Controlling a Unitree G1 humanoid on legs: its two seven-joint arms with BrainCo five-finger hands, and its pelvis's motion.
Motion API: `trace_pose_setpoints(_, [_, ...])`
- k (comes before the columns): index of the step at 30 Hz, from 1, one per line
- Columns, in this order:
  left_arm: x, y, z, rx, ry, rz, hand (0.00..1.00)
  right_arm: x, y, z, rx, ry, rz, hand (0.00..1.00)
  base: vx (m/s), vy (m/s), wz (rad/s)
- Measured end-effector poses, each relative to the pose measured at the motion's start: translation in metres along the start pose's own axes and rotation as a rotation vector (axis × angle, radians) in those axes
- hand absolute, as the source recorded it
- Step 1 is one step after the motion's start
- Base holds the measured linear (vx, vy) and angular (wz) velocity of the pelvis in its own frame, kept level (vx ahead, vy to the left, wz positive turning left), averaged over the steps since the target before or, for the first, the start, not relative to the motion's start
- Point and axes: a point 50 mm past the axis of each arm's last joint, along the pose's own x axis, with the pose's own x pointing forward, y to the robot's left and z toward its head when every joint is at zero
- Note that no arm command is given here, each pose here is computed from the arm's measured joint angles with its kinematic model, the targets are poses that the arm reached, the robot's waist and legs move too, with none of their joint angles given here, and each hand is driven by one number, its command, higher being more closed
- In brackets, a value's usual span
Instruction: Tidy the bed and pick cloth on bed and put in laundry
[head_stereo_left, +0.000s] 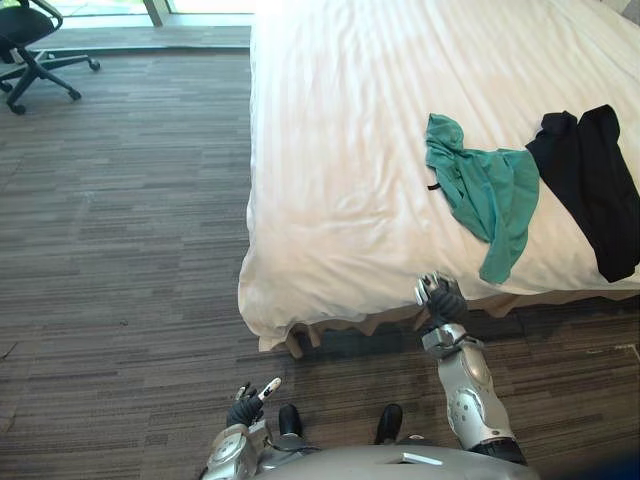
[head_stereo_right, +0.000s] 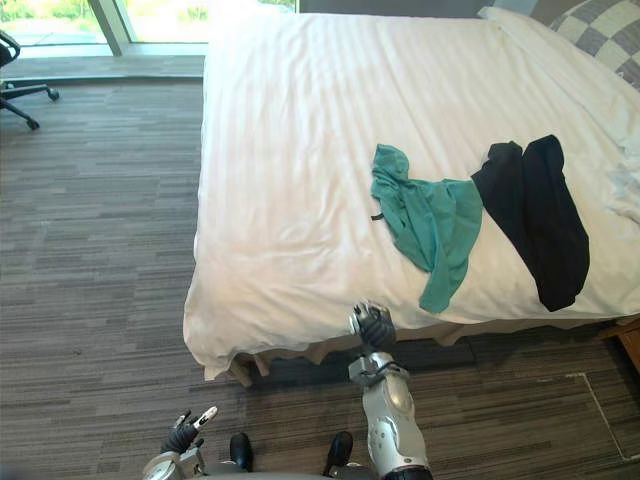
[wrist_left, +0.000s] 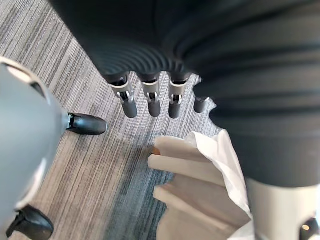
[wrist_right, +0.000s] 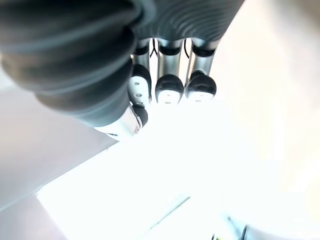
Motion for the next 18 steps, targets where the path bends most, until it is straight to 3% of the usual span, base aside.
trace_pose_setpoints(4, [0.001, 0.001, -0.003, 0.081, 0.025, -0.014, 0.0, 0.03, 0.047, 0.01, 0.056, -0.033, 0.204, 1.0, -0.01, 0.001, 0.0])
trace_pose_setpoints(10, [0.011, -0.025, 0.028, 0.124, -0.065, -0.094, 0.0, 0.089, 0.145, 0.074, 0.09, -0.229, 0.514, 1.0, -0.08, 0.027, 0.06])
trace_pose_setpoints(13, [0.013, -0.035, 0.045, 0.11, -0.131, -0.111, 0.0, 0.104, 0.18, 0.104, 0.131, -0.314, 0.56, 1.0, -0.07, 0.036, 0.25])
trace_pose_setpoints(18, [0.012, -0.049, 0.07, 0.096, -0.257, -0.141, 0.0, 0.118, 0.194, 0.154, 0.189, -0.47, 0.522, 1.0, -0.02, 0.05, 0.27])
